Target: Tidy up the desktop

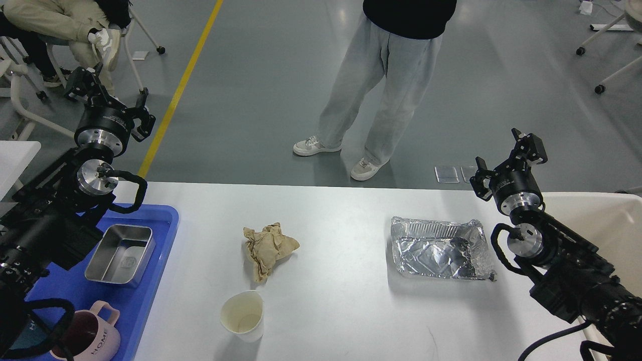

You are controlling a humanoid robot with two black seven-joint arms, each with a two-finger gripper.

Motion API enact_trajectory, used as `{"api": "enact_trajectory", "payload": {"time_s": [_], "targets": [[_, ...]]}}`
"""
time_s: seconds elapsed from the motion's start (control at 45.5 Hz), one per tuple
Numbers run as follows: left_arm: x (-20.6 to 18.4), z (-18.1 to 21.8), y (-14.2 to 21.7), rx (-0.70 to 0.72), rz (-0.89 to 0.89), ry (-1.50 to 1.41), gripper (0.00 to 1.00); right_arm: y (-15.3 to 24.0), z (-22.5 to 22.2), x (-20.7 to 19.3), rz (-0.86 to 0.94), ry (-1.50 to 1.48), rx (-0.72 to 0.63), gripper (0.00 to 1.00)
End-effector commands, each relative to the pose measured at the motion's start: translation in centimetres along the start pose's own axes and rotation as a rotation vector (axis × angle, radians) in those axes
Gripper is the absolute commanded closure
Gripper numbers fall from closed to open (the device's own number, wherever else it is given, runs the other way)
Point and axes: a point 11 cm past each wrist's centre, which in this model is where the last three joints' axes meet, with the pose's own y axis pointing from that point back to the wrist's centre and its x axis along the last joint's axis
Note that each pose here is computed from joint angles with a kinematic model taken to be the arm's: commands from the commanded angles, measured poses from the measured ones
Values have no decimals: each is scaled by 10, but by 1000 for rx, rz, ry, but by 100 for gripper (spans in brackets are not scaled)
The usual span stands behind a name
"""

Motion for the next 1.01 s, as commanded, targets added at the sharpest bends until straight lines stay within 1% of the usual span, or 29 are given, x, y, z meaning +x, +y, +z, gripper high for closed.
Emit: {"api": "enact_trajectory", "payload": {"time_s": [0.0,0.088,0.22,0.374,0.505,0.615,0.791,0.989], "targets": [[2,-5,3,7,-33,62,3,0,0,0,-2,3,0,0],[7,-9,7,18,-40,70,3,0,-2,1,-5,10,-1,0],[18,-16,15,37,-52,77,3,0,-22,15,-45,191,-20,0],[28,-22,21,47,-52,82,3,5,-68,29,-124,426,-50,0],[32,-25,25,53,-49,85,3,18,-82,18,-286,644,-156,0],[33,-27,27,57,-59,87,3,26,-94,6,-406,795,-200,0],[33,-27,27,57,-71,90,3,47,-100,-11,-610,1057,-297,0],[34,-27,29,58,-82,92,3,79,-122,-12,-742,1278,-395,0]]}}
